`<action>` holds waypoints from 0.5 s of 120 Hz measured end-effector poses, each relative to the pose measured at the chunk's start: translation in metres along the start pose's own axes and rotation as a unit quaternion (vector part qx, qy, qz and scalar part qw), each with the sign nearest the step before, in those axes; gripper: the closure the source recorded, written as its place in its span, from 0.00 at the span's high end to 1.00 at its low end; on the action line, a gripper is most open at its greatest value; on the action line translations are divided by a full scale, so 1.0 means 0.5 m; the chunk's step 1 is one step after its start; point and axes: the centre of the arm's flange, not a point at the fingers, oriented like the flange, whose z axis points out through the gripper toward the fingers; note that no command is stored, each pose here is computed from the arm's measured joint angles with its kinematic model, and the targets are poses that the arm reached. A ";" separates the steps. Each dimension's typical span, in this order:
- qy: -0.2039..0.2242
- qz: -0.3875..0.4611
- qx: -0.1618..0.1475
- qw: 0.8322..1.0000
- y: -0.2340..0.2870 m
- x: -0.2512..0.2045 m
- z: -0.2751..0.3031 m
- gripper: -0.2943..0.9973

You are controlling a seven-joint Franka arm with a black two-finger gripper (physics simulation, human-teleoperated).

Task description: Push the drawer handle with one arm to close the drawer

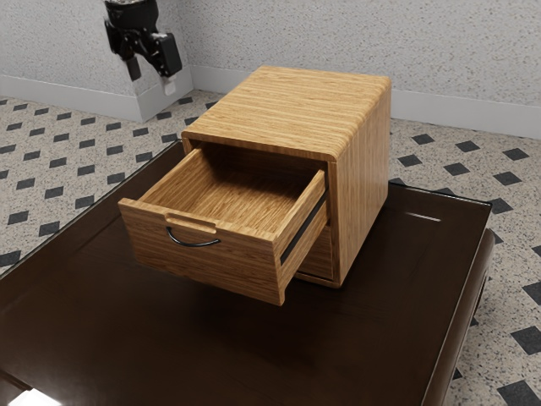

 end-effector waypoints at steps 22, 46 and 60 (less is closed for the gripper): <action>-0.017 0.006 -0.009 1.000 0.012 -0.058 0.006 0.77; -0.004 0.013 -0.036 0.999 0.115 -0.323 0.012 0.63; -0.016 -0.002 -0.032 0.999 0.208 -0.421 0.109 0.40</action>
